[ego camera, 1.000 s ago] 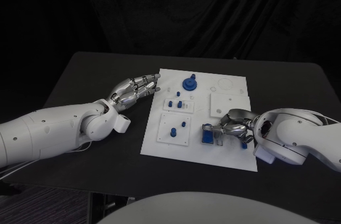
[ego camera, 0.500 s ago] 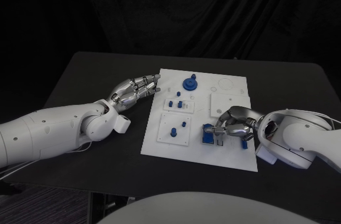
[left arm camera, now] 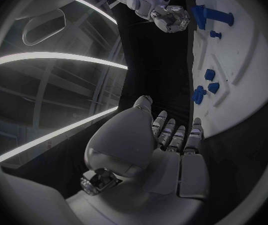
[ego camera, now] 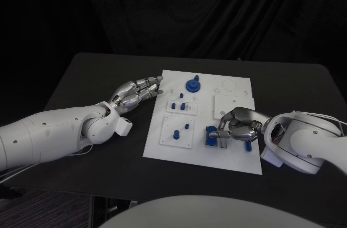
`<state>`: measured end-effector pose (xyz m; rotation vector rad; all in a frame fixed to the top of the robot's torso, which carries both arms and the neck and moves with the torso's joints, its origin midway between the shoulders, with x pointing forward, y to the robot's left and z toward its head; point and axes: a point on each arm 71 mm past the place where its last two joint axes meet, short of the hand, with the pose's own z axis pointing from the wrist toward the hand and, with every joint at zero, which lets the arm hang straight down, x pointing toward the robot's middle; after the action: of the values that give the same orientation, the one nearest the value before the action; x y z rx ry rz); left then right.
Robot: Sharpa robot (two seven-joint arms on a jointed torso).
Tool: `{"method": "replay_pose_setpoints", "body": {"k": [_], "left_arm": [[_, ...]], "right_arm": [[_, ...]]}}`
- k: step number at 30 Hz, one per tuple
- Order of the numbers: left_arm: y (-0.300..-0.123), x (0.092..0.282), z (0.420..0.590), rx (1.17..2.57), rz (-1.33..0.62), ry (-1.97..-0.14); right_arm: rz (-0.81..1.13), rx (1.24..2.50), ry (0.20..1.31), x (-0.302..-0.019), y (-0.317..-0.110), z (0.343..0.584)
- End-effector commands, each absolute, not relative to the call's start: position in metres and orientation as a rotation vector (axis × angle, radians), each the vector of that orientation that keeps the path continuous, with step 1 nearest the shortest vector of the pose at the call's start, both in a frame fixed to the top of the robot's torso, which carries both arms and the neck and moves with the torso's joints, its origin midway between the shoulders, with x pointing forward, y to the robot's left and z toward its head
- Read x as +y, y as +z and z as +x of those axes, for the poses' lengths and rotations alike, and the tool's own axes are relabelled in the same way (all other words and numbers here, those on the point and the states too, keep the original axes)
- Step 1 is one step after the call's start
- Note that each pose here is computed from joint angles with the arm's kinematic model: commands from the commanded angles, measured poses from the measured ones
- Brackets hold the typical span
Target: Assemble the parts on the task board
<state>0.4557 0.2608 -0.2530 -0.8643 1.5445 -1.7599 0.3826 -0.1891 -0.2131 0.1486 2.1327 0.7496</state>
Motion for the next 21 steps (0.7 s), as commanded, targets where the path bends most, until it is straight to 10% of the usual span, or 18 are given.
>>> {"method": "replay_pose_setpoints", "body": {"k": [1,21], "left_arm": [[-0.2524,0.2598,0.4545,1.535,-0.859,-1.786],[-0.2530,0.2602,0.4546,1.536,-0.860,-1.785]], "right_arm": [[0.043,2.141,0.707,-0.1887,-0.2161,0.3806],[-0.014,2.128,0.681,-0.1867,-0.2222,0.3823]]}}
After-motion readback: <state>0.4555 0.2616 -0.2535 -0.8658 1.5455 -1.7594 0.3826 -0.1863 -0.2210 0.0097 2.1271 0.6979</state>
